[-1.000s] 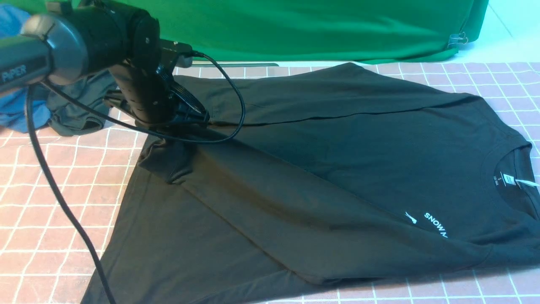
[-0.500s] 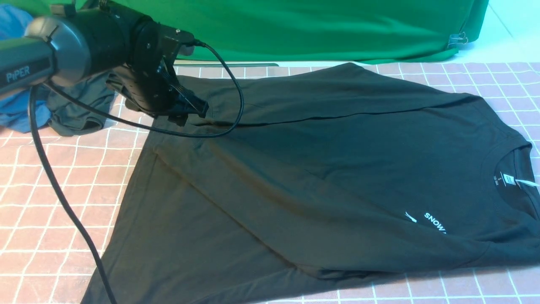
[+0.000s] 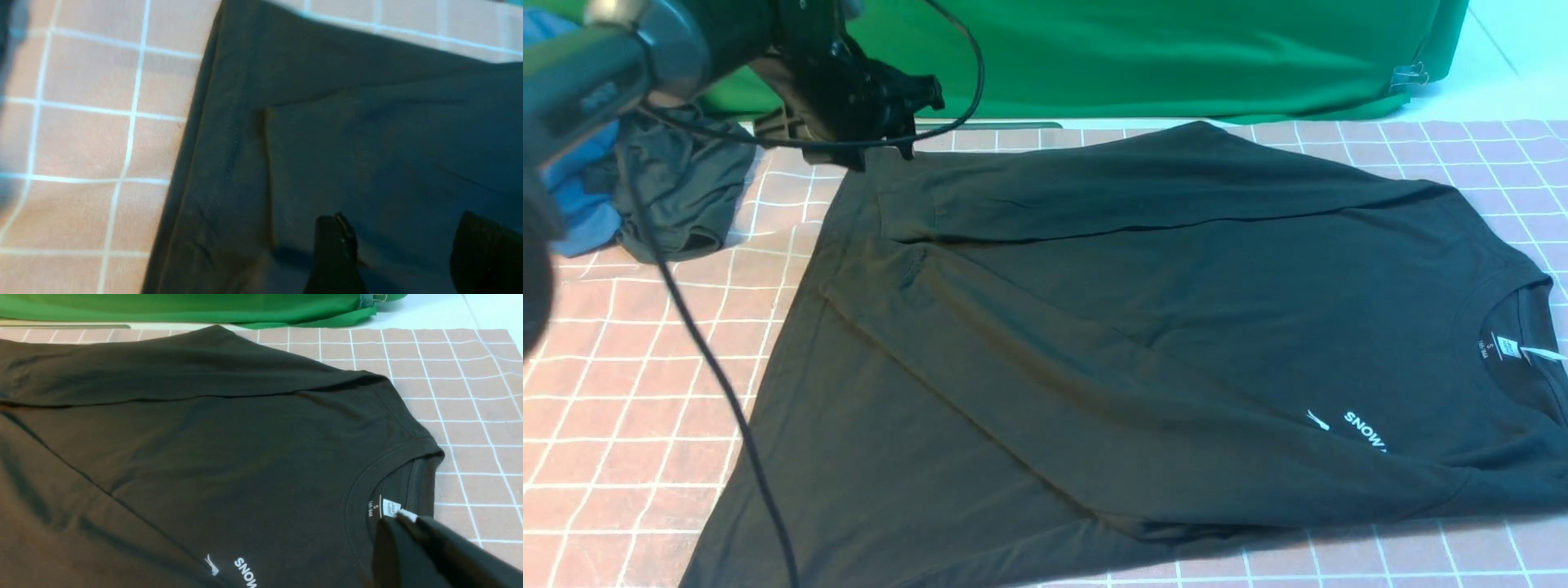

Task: Fold a long-sleeved shirt over a pink coffee tablecloth.
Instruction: 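Grab the top left corner of the dark shirt with the left gripper, then fold the left side of the dark shirt inward over its body with the left gripper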

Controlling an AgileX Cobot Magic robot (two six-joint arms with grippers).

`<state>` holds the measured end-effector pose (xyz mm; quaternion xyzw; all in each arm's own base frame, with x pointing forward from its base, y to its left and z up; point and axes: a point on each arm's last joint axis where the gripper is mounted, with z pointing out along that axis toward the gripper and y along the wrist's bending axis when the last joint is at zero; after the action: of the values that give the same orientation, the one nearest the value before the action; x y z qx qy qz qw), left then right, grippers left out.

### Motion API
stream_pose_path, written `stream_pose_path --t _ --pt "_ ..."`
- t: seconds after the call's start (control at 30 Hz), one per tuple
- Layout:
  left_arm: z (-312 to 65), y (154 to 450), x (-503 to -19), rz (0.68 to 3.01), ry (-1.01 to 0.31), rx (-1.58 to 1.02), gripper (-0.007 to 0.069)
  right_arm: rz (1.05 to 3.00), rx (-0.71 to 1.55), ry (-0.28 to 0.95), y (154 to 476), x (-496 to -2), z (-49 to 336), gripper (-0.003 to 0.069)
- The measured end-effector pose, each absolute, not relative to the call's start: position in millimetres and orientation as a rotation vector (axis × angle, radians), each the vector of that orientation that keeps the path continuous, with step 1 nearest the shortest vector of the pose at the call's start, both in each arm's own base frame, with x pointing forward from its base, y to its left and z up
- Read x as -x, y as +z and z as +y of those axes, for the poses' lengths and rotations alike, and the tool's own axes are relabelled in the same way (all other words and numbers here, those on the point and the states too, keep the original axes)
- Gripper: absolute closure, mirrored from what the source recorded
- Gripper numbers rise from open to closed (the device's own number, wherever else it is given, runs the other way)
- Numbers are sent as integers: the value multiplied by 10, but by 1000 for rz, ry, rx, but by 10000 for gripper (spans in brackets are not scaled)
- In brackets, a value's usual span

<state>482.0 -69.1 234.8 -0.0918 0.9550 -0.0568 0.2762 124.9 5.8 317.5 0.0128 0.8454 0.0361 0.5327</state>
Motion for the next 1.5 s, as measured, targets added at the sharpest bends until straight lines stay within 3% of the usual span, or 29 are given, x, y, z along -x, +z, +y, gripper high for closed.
stream_pose_path --t 0.33,0.57,0.67,0.77,0.83,1.0,1.5 --pt "-672 1731 -5052 2665 -132 278 235 2016 -31 86 3175 -1249 58 568" --pt "-677 1636 -5088 2668 -121 237 242 2016 -31 86 3175 -1249 58 568" --pt "-677 1626 -5092 2671 -109 185 313 2016 -31 86 3175 -1249 58 568" --pt "-678 1624 -5105 2664 -105 134 489 2015 -31 86 3176 -1249 58 567" --pt "-681 1639 -5117 2659 -103 116 566 2015 -31 86 3176 -1249 58 563" --pt "-684 1747 -5150 2649 -102 110 580 2017 -31 86 3175 -1249 58 557" --pt "-720 2752 -4881 2706 -192 96 580 2019 -28 85 3173 -1248 59 550"
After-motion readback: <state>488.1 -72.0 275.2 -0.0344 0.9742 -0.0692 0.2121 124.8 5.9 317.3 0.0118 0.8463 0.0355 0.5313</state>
